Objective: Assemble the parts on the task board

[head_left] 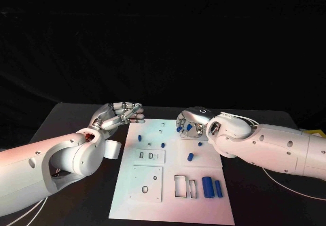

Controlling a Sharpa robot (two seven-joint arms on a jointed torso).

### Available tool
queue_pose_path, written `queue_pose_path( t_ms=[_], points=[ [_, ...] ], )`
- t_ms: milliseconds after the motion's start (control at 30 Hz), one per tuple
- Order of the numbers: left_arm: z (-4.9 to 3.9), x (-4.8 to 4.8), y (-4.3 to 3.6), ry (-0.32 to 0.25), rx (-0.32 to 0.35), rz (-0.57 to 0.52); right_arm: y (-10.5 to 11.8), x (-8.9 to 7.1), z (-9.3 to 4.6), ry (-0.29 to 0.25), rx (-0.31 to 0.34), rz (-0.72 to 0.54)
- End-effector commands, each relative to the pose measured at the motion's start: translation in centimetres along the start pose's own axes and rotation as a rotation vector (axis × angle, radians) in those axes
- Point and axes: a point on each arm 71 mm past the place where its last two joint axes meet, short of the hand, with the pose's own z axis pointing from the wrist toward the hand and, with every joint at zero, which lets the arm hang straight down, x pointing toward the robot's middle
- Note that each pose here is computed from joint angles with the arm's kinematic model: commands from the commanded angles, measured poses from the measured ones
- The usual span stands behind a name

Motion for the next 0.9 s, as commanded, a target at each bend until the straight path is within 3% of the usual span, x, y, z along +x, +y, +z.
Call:
queue_pose_path(
  t_ms=[33,300,900],
  points=[
    [0.07,0.17,-0.1,0.017,0.005,-0.012,0.2,-0.6,0.5,-0.072,0.018,-0.009],
    [0.15,0.34,-0.08,0.021,0.006,-0.014,1.2,-0.7,2.2,-0.103,0.009,-0.008],
    [0.43,0.8,-0.29,0.032,0.013,-0.016,2.2,0.0,4.7,-0.085,0.015,-0.018]
  ],
)
